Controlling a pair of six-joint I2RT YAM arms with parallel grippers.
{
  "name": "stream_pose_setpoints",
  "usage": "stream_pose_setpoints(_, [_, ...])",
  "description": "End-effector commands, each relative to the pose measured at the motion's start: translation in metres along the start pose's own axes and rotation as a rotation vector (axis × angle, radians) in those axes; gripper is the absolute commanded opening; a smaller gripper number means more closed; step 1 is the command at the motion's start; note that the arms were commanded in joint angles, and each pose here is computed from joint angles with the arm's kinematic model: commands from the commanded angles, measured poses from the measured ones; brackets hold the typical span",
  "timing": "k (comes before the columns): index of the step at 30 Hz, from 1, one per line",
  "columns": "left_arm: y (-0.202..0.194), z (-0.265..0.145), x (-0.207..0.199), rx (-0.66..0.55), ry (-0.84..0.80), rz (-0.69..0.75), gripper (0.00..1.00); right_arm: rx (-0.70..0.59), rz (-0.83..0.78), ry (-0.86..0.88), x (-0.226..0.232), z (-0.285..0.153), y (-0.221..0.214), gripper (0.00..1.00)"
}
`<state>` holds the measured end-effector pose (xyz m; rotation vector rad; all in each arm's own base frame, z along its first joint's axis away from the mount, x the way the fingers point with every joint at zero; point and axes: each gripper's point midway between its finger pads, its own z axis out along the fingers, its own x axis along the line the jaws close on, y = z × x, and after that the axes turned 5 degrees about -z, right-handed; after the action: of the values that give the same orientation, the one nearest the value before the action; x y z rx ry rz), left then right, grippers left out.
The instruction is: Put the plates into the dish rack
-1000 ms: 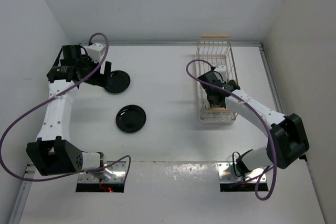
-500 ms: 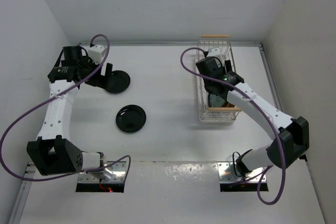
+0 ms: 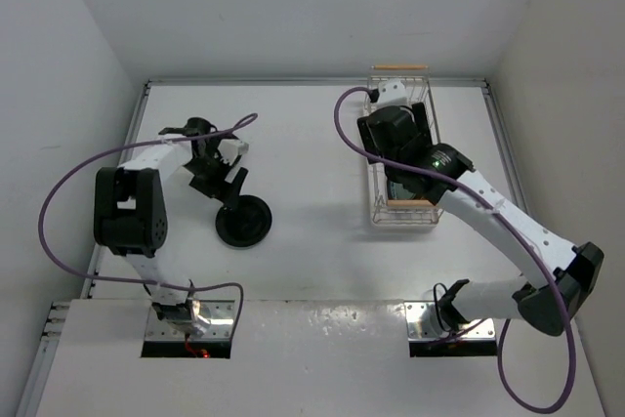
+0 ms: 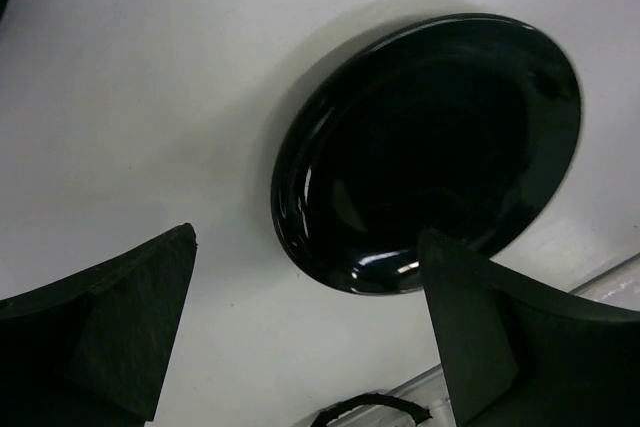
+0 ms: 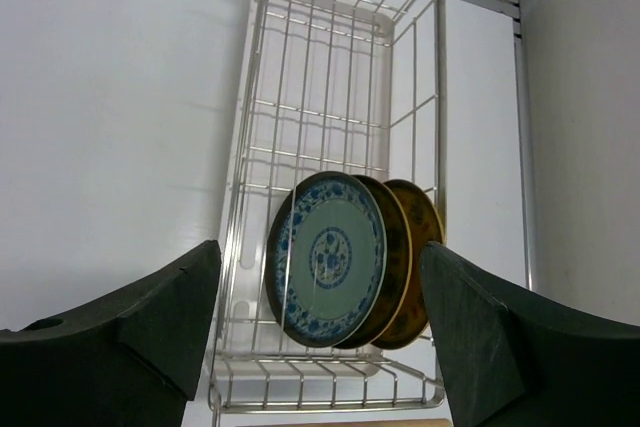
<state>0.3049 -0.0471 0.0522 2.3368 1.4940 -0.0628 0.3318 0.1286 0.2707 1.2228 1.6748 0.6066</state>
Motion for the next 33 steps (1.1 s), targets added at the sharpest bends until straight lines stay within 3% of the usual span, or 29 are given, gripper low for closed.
stream_pose_setpoints(1, [0.007, 0.010, 0.016, 0.007, 0.040, 0.035, 0.95, -0.031, 0.035, 0.032, 0.006, -0.007, 0.001, 0.79])
stream_pose_setpoints(6, [-0.034, 0.052, 0.000, 0.147, -0.039, 0.021, 0.75, -0.037, 0.052, -0.004, -0.005, -0.013, -0.010, 0.79])
stream_pose_setpoints(10, [-0.059, 0.069, -0.008, 0.222, -0.012, 0.068, 0.53, -0.064, 0.074, -0.017, -0.015, -0.021, -0.015, 0.79])
stream_pose_setpoints(13, [-0.065, 0.075, -0.004, 0.242, 0.007, 0.056, 0.26, -0.078, 0.087, -0.020, -0.017, -0.023, -0.017, 0.79])
stream_pose_setpoints(14, [-0.065, 0.075, -0.004, 0.242, 0.008, 0.044, 0.05, -0.082, 0.094, -0.009, -0.016, -0.024, -0.017, 0.79])
stream_pose_setpoints(15, [-0.061, 0.074, -0.005, 0.236, 0.001, 0.044, 0.00, -0.078, 0.091, -0.006, -0.015, -0.024, -0.018, 0.79])
stream_pose_setpoints(19, [-0.029, 0.050, -0.015, 0.148, -0.049, 0.063, 0.00, -0.078, 0.089, 0.074, -0.001, -0.024, -0.021, 0.79])
stream_pose_setpoints(24, [0.034, -0.025, -0.042, -0.079, -0.078, 0.186, 0.00, -0.098, 0.045, 0.477, 0.076, -0.039, -0.018, 0.79])
stream_pose_setpoints(28, [0.078, -0.090, -0.096, -0.258, -0.129, 0.331, 0.00, -0.173, 0.027, 0.822, 0.146, -0.071, -0.003, 0.81])
stream_pose_setpoints(30, [0.084, -0.107, -0.114, -0.305, -0.148, 0.378, 0.00, -0.257, 0.080, 0.867, 0.158, -0.079, 0.019, 0.81])
stream_pose_setpoints(33, [0.088, -0.126, -0.138, -0.361, -0.161, 0.441, 0.00, -0.263, 0.098, 0.961, 0.187, -0.081, 0.028, 0.81])
